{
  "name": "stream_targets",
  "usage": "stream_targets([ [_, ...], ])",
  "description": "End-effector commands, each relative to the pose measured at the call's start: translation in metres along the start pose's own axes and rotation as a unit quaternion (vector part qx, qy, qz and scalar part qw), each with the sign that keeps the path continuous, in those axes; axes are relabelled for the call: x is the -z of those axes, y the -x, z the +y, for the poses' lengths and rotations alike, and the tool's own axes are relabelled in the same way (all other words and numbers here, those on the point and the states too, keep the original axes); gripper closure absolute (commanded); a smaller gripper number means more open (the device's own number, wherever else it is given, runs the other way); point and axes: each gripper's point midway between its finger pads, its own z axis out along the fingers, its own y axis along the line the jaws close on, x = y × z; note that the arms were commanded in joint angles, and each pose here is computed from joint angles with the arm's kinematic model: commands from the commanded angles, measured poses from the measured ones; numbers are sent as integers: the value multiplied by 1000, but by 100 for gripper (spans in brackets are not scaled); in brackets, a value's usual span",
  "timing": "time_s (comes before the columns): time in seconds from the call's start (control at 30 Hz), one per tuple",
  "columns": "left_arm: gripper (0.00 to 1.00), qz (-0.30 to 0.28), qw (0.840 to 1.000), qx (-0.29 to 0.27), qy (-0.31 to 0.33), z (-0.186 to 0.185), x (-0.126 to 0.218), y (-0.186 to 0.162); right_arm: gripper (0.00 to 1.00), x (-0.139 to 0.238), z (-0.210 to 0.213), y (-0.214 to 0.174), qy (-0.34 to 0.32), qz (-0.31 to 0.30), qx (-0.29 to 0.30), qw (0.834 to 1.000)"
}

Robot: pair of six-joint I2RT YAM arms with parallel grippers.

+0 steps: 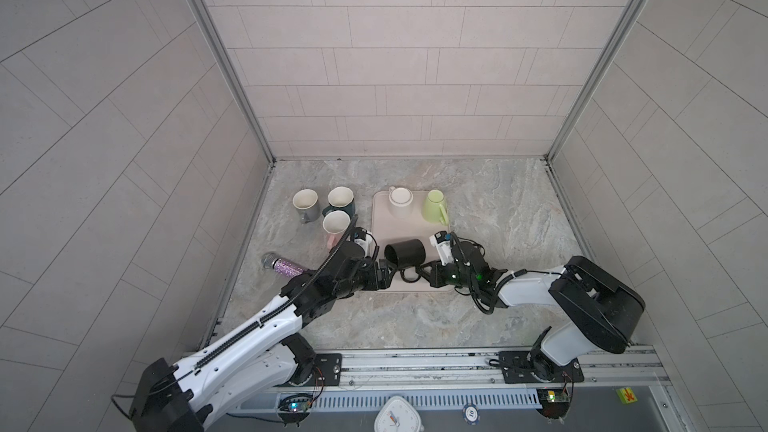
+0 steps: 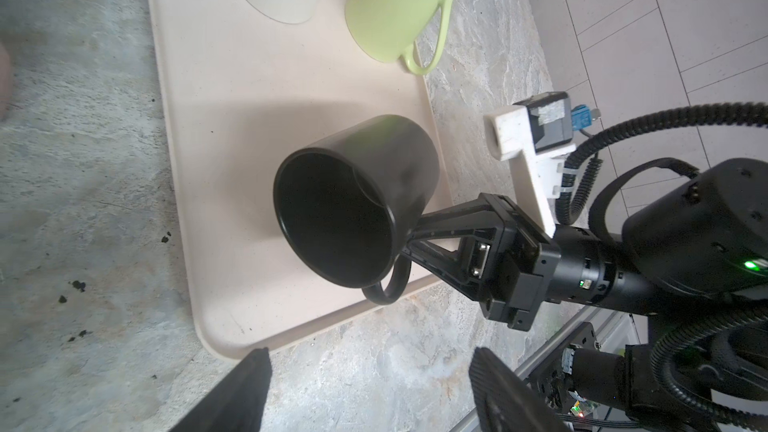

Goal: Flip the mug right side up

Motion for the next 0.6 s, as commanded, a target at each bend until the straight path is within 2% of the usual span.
stream_targets([
  [0.0,19,-2,1000,17,22,9,-1,-1,100,11,29,44,15,-70,19,997],
  [0.17,22,3,999,28,23,7,-6,1,100,22,26,54,-16,-89,20,996],
  [0.43,27,12,999,47,-9,-17,-24,13,100,25,22,59,-35,-98,9,995],
  [0.57,27,7,999,51,8,-15,-23,20,100,24,17,56,-42,-91,6,995],
])
